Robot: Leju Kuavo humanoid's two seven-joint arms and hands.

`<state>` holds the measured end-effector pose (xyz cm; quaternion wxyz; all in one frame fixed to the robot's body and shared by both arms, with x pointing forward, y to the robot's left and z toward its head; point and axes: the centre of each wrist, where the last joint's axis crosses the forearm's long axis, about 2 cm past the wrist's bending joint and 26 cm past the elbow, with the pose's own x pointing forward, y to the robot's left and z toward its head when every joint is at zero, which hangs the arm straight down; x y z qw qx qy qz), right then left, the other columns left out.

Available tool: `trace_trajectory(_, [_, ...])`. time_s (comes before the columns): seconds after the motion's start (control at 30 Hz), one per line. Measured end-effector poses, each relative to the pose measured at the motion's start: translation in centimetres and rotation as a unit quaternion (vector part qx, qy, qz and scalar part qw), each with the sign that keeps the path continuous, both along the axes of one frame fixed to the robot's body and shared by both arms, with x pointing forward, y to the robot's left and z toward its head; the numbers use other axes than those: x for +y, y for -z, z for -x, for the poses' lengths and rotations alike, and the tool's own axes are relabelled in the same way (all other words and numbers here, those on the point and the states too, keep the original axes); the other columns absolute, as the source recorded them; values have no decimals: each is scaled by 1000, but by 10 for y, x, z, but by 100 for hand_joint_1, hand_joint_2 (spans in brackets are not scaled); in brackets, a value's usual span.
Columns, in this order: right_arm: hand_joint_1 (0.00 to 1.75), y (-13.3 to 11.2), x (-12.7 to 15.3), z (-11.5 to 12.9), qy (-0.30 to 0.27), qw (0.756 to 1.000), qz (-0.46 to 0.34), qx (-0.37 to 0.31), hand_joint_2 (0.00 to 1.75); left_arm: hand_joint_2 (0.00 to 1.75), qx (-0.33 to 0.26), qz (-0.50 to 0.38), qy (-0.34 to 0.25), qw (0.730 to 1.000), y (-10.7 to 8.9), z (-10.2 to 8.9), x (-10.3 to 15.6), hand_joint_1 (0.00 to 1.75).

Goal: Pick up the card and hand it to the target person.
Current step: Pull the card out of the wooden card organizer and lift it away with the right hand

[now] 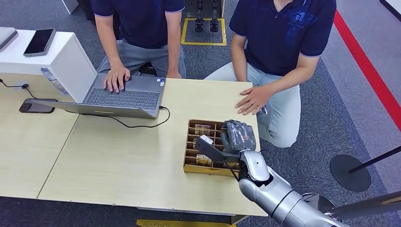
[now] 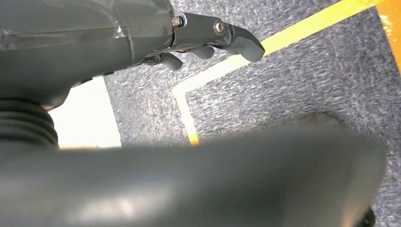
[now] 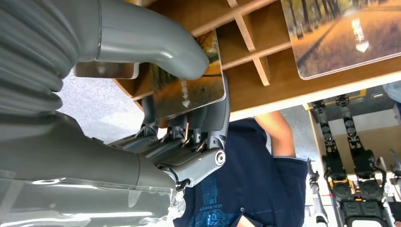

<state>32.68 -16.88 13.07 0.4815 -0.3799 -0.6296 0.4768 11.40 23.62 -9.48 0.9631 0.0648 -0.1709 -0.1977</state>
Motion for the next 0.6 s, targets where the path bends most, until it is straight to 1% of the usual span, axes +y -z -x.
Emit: trace_trajectory(0.6, [127, 0, 0, 0, -1, 1000, -1, -5, 175, 175, 3, -26, 20, 999, -1, -3, 0, 0])
